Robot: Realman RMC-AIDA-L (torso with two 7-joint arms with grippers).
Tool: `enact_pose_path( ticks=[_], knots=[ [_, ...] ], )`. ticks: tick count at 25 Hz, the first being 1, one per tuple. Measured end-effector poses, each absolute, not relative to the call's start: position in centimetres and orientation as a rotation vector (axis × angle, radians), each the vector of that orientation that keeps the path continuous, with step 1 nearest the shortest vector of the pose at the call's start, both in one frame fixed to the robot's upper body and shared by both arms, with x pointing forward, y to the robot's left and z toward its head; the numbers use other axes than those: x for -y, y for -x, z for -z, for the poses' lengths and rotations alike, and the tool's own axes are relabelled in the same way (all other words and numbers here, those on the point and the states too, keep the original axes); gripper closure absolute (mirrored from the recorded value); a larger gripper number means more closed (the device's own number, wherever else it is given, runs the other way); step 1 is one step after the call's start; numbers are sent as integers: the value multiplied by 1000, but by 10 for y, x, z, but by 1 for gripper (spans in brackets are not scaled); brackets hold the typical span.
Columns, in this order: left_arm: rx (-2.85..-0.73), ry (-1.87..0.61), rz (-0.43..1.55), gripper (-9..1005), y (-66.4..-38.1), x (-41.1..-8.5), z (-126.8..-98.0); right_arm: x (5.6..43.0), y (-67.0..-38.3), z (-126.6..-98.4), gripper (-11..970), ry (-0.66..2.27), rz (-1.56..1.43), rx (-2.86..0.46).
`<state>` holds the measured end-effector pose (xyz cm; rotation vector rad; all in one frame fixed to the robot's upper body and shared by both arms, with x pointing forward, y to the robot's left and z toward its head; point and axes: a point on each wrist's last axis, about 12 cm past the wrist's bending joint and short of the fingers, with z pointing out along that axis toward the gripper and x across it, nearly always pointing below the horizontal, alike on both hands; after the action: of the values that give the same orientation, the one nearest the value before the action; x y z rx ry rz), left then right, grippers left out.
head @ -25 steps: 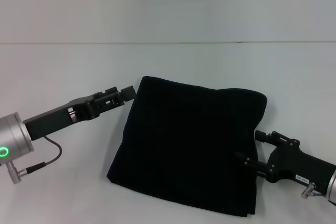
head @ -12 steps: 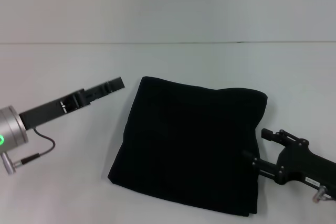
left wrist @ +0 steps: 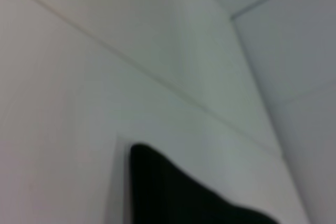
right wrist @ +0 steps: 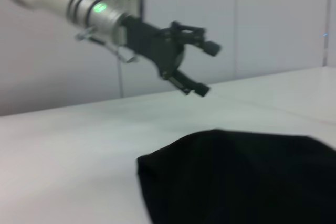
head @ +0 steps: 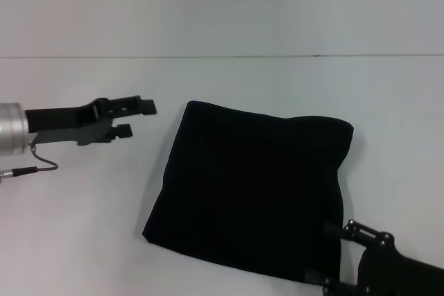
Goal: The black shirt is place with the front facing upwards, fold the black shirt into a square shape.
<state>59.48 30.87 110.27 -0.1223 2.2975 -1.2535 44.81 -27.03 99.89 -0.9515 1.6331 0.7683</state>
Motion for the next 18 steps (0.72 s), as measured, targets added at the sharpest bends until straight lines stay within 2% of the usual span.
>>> enact_pose_path(
  ticks=[7,18],
  knots=[
    [-2444,-7,1190,32,-609,-281,-1106,268,-444,-995,133,958,-782,-1646],
    [-2465,12,1136,34,-612,-256,-1089,266,-449,-997,132,961,-778,-1642]
  ],
)
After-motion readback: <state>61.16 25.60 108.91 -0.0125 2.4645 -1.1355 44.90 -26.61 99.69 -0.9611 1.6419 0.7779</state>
